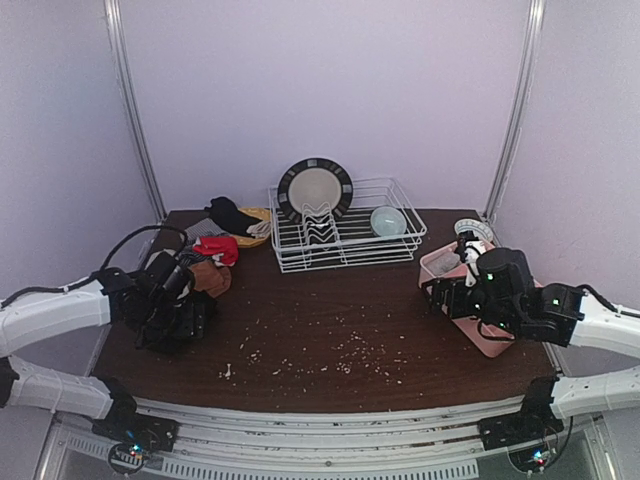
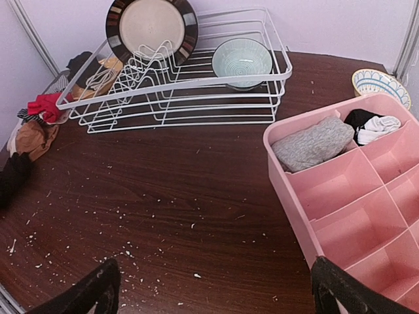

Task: Roll the underwear
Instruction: Move the underwear to the center of the board, then pick up the underwear from the center of the board.

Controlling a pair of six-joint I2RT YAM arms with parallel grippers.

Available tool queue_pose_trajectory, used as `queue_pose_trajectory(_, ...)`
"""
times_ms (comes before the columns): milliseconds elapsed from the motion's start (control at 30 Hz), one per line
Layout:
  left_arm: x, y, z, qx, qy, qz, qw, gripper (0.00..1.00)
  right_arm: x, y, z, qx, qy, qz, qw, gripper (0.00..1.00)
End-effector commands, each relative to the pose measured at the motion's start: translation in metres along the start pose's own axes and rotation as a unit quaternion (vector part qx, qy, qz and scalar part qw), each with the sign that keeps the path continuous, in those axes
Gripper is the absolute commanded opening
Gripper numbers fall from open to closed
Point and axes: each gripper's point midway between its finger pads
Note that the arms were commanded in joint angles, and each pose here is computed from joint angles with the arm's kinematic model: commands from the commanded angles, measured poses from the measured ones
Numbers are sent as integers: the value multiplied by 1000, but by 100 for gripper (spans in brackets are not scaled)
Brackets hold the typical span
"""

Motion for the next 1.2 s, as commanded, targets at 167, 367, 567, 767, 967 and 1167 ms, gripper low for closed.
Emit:
queue_pose_trajectory(167, 36, 47, -11, 143, -35, 48, 988, 98, -8, 11, 1, 27, 14, 0, 1000, 98)
queue_pose_trajectory(367, 34, 34, -46, 69, 18, 79, 994, 87, -1, 12, 13, 43, 1, -10, 999, 98)
queue_pose_trajectory(567, 35, -26, -42, -37, 26, 15, 999, 11, 15, 15, 29, 59, -5, -7, 998, 98)
queue_pose_trajectory(767, 0, -151, 42, -149, -48, -188, 970, 0, 27, 13, 42, 63, -22, -5, 998, 98)
queue_pose_trajectory(967, -47, -169, 65, -139, -50, -235, 961, 98, 3, 27, 23, 80, 32, 0, 996, 98)
queue_pose_trajectory(1167, -40, -121, 53, -124, -53, -153, 979, 98, -24, 78, -10, 121, 99, 12, 988, 90)
Point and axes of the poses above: each gripper's point midway between its finger pads, its own z axis back along the fingers, its own y axis along the line the jaws close on, x = y × z, and after that the axes turned 5 degrees about z, right-handed
